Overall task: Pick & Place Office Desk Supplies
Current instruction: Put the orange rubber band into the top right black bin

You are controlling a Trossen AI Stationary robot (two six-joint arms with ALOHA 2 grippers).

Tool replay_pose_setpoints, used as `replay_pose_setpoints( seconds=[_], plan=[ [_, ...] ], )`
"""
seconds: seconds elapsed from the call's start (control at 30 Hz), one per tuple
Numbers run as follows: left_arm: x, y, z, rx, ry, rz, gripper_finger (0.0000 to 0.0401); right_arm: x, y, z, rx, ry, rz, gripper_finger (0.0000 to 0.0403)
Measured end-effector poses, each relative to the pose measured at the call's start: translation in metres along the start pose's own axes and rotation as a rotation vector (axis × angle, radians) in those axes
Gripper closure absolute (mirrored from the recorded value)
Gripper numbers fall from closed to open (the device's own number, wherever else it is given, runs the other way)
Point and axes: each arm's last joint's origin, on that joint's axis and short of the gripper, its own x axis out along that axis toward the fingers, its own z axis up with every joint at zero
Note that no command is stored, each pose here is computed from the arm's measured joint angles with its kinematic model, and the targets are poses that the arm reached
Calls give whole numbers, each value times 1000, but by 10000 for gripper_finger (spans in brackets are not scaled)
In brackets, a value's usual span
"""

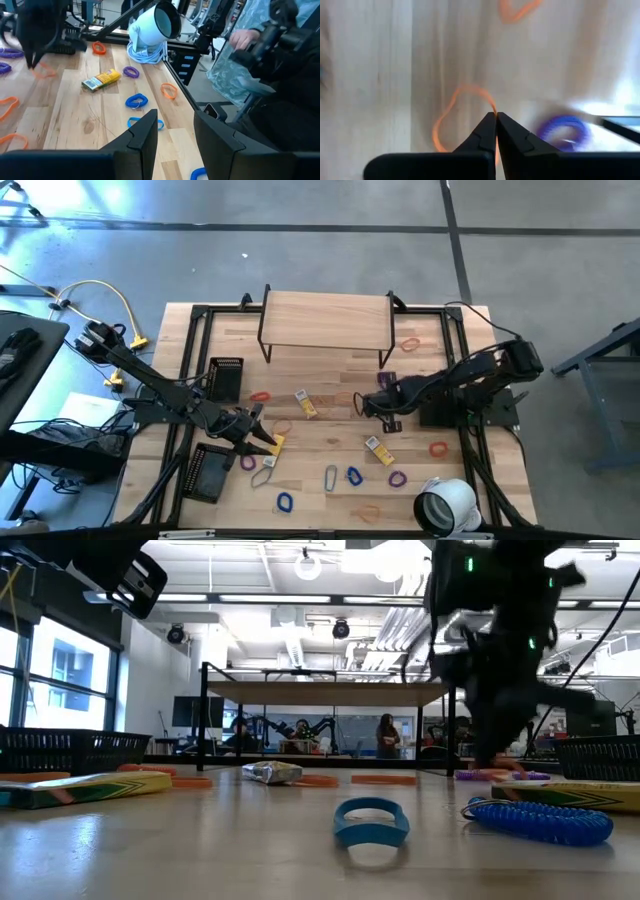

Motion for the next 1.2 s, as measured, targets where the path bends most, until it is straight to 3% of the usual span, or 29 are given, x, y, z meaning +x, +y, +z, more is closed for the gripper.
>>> replay_pose_setpoints(
  seconds=[0.27, 0.63, 0.93, 1.1, 1.2],
  plan=[
    [0, 0, 0, 17, 0, 1, 278, -71, 9, -4, 71, 62, -128, 400],
    [0, 0, 0, 17, 0, 1, 278, -120, -8, -61, 477, 258, -203, 400],
    [0, 0, -1, 19, 10, 1, 278, -108, -24, -109, 856, 374, -106, 400],
    [0, 0, -1, 19, 10, 1, 278, -82, -22, -122, 899, 408, -10, 400],
    [0, 0, -1, 19, 10, 1, 278, -77, -23, -112, 879, 322, 51, 400]
  ],
)
